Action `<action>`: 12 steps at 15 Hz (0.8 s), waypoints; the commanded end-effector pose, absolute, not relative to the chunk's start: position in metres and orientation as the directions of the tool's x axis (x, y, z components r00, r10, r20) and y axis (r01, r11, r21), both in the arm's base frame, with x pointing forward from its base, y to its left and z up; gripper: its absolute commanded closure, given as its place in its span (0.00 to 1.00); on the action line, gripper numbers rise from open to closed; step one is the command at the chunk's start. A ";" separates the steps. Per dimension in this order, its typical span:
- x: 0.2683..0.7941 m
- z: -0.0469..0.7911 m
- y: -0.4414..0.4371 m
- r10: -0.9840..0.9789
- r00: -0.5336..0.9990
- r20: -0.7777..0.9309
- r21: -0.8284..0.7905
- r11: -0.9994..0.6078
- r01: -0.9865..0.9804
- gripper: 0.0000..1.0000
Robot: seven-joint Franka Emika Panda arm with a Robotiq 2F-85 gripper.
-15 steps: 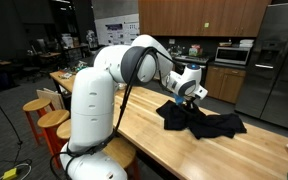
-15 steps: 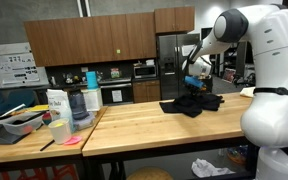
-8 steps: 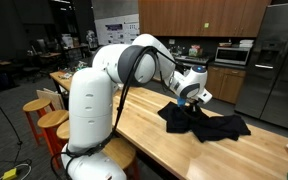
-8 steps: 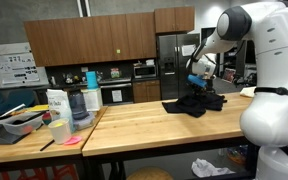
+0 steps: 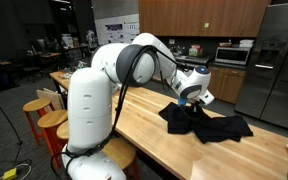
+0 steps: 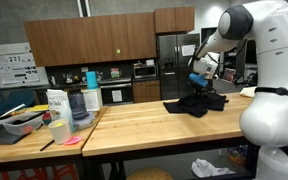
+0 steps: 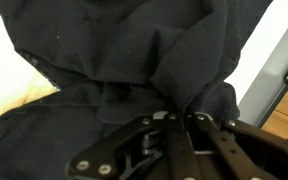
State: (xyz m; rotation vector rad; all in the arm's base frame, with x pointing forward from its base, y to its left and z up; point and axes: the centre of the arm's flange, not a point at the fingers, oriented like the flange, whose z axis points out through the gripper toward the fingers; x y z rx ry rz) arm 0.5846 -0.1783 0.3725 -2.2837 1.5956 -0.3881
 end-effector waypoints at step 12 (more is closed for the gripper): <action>0.568 0.372 -0.196 -0.976 0.208 -0.071 -0.502 -0.145 -0.853 0.93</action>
